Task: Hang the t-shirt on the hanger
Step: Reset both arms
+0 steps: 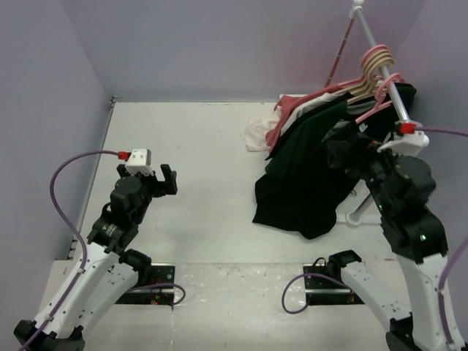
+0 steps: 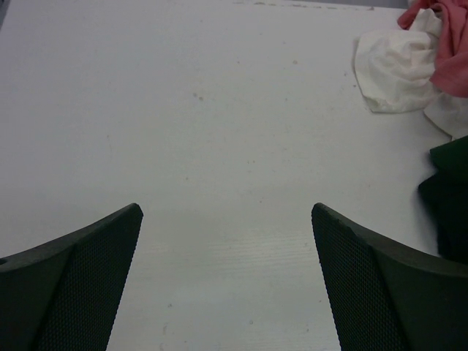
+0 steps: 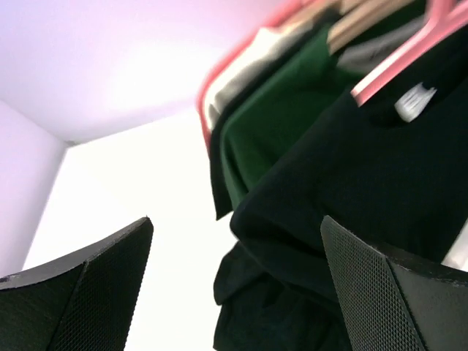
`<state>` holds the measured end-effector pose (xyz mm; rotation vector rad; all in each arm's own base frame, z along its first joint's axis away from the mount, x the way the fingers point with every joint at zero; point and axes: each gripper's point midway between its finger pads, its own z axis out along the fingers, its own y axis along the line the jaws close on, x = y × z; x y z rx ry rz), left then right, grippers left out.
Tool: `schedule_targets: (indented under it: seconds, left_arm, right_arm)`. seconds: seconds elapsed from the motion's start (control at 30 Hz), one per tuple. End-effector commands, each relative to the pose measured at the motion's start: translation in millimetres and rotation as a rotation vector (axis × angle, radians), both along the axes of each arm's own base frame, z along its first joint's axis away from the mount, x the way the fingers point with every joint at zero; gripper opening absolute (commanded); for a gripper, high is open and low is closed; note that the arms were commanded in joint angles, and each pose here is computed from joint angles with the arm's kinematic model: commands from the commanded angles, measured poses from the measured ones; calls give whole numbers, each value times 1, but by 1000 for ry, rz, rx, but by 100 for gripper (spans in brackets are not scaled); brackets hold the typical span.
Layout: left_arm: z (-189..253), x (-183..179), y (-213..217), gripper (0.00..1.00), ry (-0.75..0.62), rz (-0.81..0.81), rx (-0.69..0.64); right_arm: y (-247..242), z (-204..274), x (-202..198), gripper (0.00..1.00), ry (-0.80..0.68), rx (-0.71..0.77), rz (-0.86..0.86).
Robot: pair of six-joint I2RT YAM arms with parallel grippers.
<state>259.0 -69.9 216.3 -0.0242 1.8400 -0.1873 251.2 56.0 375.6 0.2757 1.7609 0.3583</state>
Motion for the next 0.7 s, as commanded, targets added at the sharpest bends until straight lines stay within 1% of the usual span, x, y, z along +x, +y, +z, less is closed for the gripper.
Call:
schedule_targets:
  seconds: [0.0,0.03,0.17,0.23,0.27,0.33,0.4,0.67]
  left_arm:
    - [40,-1,27,100,-62,173,-67]
    - [41,-2,39,100,-67,239,-63]
    - [44,-13,69,100,-79,401,-46]
    - [47,-19,81,100,-88,462,-35]
    - [48,-21,85,100,-88,481,-30]
    - [47,-23,89,100,-97,489,-7]
    - [42,-24,90,100,-104,493,-6]
    - [32,-21,83,100,-102,446,3]
  right_arm:
    - [-19,11,-54,99,-30,-119,30]
    - [-25,12,-62,99,-38,-129,11]
    - [-64,2,-94,99,-48,-182,-142]
    - [-70,-15,-97,99,-33,-216,-159]
    - [-72,-12,-104,99,-66,-215,-159]
    - [-65,-25,-111,99,-109,-210,-108]
    - [-63,-35,-112,99,-115,-201,-101]
    - [-74,-44,-112,99,-115,-204,-166]
